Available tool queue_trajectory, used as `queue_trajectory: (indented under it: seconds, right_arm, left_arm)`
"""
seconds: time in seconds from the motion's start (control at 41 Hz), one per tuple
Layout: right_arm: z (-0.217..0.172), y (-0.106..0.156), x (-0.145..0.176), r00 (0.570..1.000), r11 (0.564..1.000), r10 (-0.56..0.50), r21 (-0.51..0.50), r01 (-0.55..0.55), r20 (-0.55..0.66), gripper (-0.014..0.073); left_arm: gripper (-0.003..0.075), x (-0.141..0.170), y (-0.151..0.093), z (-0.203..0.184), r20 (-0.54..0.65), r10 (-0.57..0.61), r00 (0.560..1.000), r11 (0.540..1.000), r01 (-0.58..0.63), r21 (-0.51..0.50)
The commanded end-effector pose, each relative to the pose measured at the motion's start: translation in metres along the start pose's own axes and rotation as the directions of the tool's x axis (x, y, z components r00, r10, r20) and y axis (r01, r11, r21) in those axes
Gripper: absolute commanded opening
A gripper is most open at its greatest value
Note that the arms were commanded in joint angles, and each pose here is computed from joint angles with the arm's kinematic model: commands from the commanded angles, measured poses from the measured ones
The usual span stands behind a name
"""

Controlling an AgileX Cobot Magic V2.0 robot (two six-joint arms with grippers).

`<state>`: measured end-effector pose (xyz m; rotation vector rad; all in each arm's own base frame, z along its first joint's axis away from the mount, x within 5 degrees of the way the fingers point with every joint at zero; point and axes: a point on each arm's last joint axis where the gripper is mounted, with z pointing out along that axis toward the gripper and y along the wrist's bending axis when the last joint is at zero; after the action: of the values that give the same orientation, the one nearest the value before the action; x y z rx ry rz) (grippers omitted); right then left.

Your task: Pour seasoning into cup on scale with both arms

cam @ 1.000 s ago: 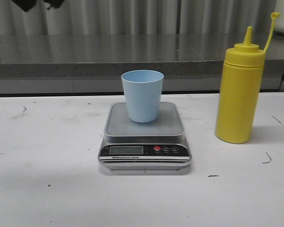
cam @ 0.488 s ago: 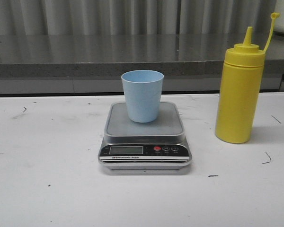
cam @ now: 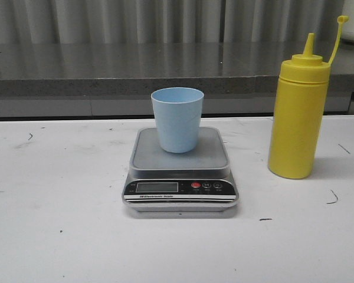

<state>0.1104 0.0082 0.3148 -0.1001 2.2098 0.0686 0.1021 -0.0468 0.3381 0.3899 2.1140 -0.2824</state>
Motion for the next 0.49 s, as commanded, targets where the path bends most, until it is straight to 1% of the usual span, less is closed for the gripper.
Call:
queue_trajectory:
  seconds: [0.0, 0.195, 0.268, 0.366, 0.39, 0.463]
  right_arm:
    - [-0.006, -0.001, -0.016, 0.994, 1.000, -0.011, 0.015, 0.009, 0.112, 0.0489]
    - [-0.006, -0.001, -0.018, 0.991, 1.000, -0.012, 0.013, 0.011, 0.133, 0.0498]
    - [-0.006, 0.002, -0.018, 0.989, 0.998, -0.061, 0.000, 0.061, 0.133, 0.0553]
    - [-0.006, 0.009, -0.019, 0.981, 0.990, -0.124, -0.044, 0.131, 0.147, 0.0657]
    - [-0.006, 0.011, -0.019, 0.979, 0.988, -0.135, -0.058, 0.145, 0.151, 0.0667]
    - [-0.004, 0.016, -0.021, 0.976, 0.981, -0.155, -0.091, 0.170, 0.152, 0.0657]
  left_arm:
    - [0.0355, -0.012, -0.001, -0.005, 0.091, -0.015, 0.996, 1.000, 0.014, 0.009]
    - [0.0355, -0.012, -0.001, -0.005, 0.091, -0.015, 0.996, 1.000, 0.014, 0.009]
    - [0.0355, -0.012, -0.001, -0.005, 0.091, -0.015, 0.996, 1.000, 0.014, 0.009]
    - [0.0355, -0.012, -0.001, -0.005, 0.091, -0.015, 0.996, 1.000, 0.014, 0.009]
    - [0.0355, -0.012, -0.001, -0.005, 0.091, -0.015, 0.996, 1.000, 0.014, 0.009]
    - [0.0355, -0.012, -0.001, -0.005, 0.091, -0.015, 0.996, 1.000, 0.014, 0.009]
